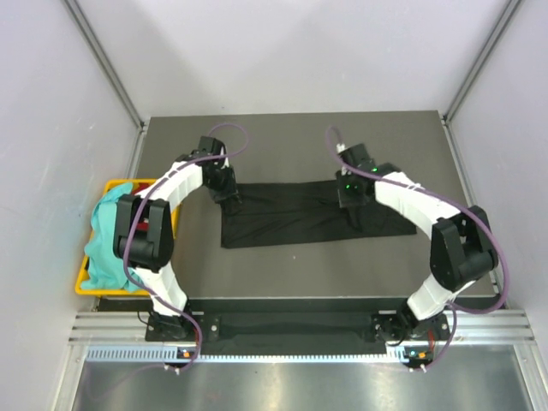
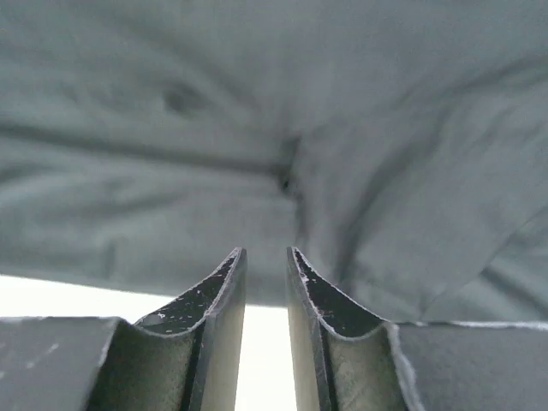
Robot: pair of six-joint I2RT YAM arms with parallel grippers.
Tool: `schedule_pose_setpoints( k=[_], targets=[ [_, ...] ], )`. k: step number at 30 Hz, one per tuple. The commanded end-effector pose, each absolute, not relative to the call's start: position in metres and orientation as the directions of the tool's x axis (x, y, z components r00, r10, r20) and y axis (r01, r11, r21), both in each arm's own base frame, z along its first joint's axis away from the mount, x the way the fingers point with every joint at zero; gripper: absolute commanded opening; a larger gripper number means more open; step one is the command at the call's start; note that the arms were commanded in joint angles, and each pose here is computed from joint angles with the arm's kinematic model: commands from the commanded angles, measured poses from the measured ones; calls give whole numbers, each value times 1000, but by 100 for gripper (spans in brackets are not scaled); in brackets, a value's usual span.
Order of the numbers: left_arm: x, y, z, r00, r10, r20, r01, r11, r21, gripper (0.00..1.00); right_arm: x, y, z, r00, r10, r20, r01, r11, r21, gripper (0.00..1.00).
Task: Fold and stack the t-shirts
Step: Fold the tshirt
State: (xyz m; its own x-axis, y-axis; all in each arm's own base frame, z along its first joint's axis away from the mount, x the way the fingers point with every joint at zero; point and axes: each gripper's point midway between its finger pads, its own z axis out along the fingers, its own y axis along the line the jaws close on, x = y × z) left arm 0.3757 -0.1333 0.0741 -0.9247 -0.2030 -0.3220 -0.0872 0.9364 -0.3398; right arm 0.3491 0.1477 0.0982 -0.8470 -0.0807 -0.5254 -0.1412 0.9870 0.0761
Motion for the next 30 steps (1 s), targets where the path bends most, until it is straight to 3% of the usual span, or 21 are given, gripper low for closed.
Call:
schedule_pose_setpoints(
  k=[1,4,12,30],
  targets=[
    [379,-131,103,-891,-198,-410,-40,931,-362,35,324,149,94,-829,-194,-524,-188,980,-64,26],
    [377,-127,106,-884,-201,-422,-44,935,-353,35,318,169,87,-790,-304,-532,-290,950,-112,26],
    [374,-123,103,-882,-204,-425,-54,939,-339,35,326,150,73,-799,-374,-471,-255,920,-297,27],
    [376,-113,97,-880,-220,-421,-81,943,-322,35,334,141,48,-807,-430,-405,-278,881,-382,33]
  ],
)
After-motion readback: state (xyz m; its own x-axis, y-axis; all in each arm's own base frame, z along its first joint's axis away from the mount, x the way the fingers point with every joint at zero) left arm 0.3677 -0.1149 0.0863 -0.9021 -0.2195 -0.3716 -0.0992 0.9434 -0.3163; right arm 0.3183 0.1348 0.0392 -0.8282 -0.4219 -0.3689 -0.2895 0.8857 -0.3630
